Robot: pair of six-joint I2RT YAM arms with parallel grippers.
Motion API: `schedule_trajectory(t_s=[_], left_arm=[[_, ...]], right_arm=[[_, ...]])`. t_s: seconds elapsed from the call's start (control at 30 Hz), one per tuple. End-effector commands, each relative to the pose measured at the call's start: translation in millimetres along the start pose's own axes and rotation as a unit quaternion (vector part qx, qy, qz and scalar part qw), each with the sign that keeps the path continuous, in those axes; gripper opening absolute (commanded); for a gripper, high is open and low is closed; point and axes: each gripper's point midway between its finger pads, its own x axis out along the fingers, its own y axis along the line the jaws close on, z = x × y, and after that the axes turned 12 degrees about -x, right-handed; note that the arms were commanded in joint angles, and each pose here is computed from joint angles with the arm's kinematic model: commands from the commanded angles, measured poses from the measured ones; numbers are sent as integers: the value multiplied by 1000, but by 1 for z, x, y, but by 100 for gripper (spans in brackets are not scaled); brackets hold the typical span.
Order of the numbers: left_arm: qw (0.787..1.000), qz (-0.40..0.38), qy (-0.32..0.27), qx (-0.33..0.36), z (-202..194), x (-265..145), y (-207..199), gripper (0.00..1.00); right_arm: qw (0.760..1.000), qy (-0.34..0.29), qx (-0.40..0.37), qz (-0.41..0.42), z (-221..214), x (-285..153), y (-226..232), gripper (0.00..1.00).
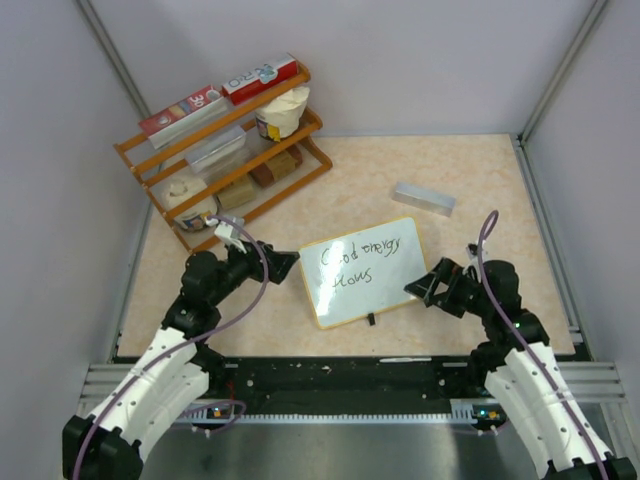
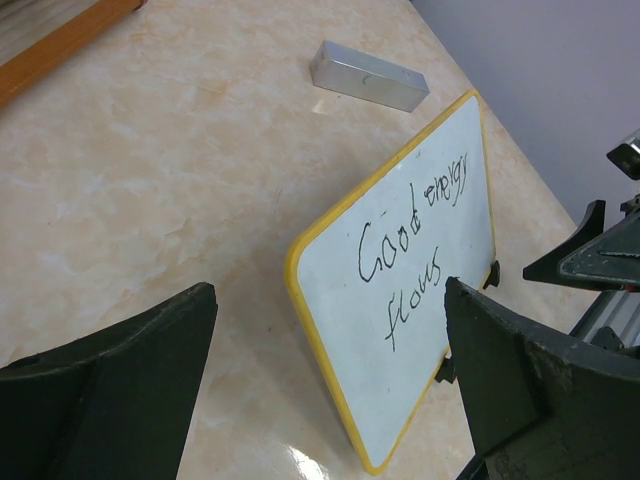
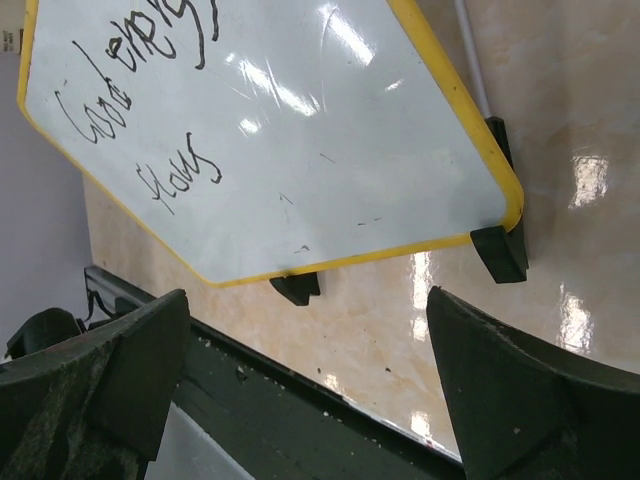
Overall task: Write a sentence on the whiteboard
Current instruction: Reset both arms
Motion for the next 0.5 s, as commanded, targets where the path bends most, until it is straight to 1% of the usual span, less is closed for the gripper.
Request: schedule_trajectory(t_s=[0.0, 0.17, 0.37, 0.47], left_arm=[[1000, -18, -15, 9, 7, 3, -6, 98], [1000, 2, -15, 21, 4, 5, 5, 98], [995, 92, -26, 18, 9, 3, 37, 98], [991, 124, -42, 20, 16, 1, 47, 98]], right_arm=[[998, -54, -41, 8, 36, -8, 14, 99], [995, -74, -59, -22, 49, -9, 7, 99], [988, -113, -74, -78, 73, -13, -6, 99], [978, -147, -99, -109, 94, -22, -9, 99]])
